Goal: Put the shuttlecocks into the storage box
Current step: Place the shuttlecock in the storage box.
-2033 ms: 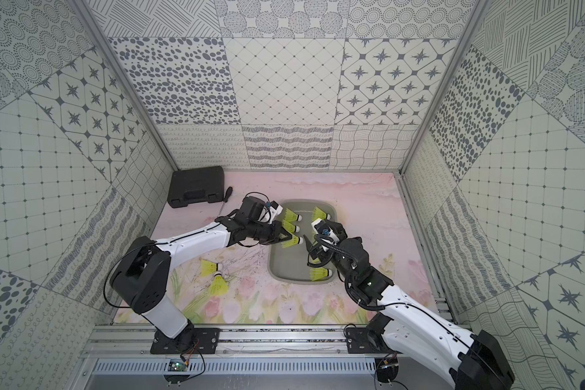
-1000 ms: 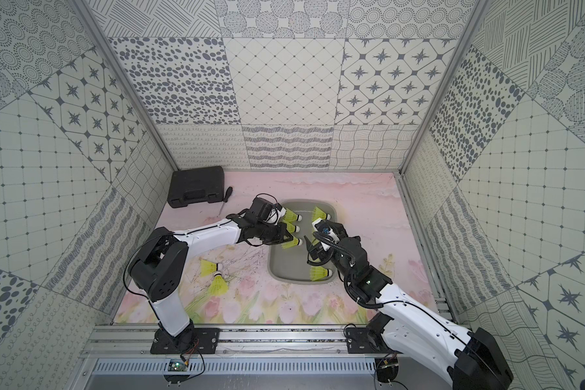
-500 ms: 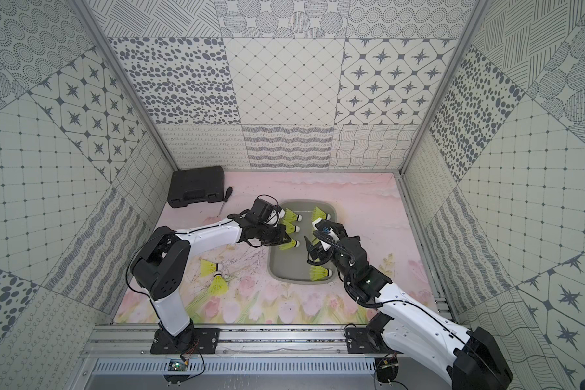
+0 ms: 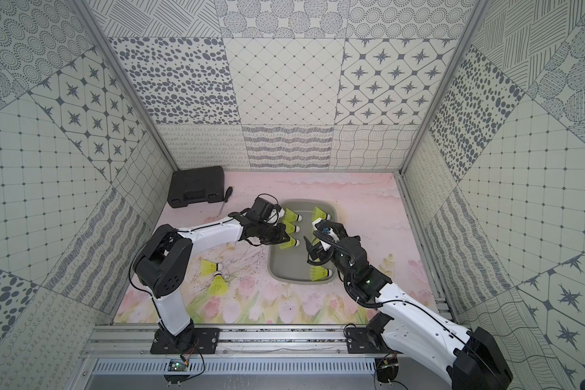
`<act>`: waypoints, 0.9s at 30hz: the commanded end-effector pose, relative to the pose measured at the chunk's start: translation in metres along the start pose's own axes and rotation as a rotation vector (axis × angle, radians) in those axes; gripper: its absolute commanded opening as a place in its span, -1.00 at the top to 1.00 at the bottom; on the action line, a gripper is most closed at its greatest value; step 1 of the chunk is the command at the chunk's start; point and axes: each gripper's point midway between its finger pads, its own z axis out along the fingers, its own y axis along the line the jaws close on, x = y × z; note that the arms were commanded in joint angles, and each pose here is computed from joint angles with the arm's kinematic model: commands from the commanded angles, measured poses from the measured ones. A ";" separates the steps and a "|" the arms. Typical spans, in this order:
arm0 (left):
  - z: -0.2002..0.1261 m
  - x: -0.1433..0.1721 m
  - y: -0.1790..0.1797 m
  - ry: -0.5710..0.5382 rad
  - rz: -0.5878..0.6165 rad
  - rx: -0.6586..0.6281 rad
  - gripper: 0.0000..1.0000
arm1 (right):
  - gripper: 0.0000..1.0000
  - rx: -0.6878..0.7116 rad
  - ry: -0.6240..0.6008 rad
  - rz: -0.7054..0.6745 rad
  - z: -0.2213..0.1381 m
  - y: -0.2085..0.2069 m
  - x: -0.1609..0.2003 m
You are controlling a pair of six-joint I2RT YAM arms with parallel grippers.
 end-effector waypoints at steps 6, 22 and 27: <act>-0.003 -0.007 0.012 -0.010 0.027 -0.051 0.90 | -0.89 0.002 -0.010 0.021 0.001 -0.001 -0.001; -0.001 -0.010 0.016 -0.005 0.035 -0.070 0.63 | -0.92 0.003 -0.005 0.022 0.001 -0.001 0.000; -0.002 -0.011 0.016 -0.012 0.036 -0.075 0.58 | -0.92 0.005 0.001 0.021 0.001 -0.001 0.002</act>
